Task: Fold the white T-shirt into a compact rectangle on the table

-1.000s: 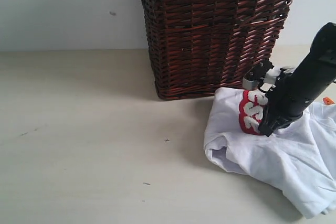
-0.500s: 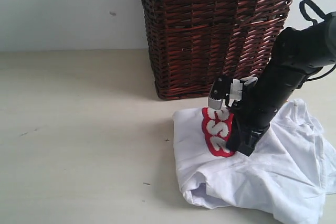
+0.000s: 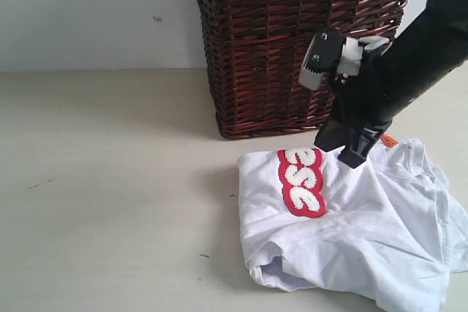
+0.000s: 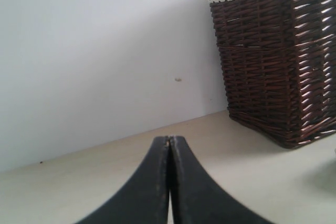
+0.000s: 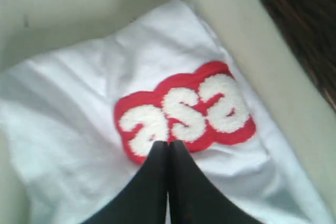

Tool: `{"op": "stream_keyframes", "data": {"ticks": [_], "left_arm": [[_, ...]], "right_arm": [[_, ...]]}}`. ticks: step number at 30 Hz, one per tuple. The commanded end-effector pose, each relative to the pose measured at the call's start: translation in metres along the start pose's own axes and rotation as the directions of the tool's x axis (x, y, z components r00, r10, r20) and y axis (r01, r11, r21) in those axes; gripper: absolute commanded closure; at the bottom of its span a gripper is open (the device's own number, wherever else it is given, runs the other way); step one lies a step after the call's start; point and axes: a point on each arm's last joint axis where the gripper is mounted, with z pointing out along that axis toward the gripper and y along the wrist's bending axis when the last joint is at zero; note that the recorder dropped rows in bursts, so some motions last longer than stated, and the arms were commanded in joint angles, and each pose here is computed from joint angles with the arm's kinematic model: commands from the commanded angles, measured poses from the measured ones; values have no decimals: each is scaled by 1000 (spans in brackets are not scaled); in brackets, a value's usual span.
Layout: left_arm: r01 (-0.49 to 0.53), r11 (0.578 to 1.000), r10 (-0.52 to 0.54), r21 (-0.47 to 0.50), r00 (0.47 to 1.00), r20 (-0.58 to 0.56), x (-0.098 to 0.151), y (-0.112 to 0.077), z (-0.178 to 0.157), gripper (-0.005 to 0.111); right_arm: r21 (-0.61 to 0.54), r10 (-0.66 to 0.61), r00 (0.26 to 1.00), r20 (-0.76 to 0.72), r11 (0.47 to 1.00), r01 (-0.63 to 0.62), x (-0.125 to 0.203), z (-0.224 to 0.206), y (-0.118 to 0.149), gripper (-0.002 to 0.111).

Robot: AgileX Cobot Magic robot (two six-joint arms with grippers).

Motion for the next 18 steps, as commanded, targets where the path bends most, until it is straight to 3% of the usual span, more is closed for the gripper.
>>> {"op": "stream_keyframes", "data": {"ticks": [1,3,7,11,14,18], "left_arm": [[3,1000,-3,-7,1000,10,-1,0,-1,107],[3,1000,-3,-7,1000,10,-1,0,-1,107],[3,1000,-3,-7,1000,10,-1,0,-1,107],[3,1000,-3,-7,1000,10,-1,0,-1,107],[3,1000,-3,-7,1000,10,-1,0,-1,107],[3,1000,-3,-7,1000,10,-1,0,-1,107]], "right_arm": [[-203,-25,999,-38,979,16,1,-28,31,108],[-309,-51,996,-70,951,27,5,-27,39,108],[-395,-22,991,-132,918,-32,23,3,44,108],[-376,-37,976,-214,926,-47,53,41,46,108],[-216,-57,955,-292,976,-7,81,72,39,108],[-287,-46,941,-335,956,-55,93,77,52,108]]}}
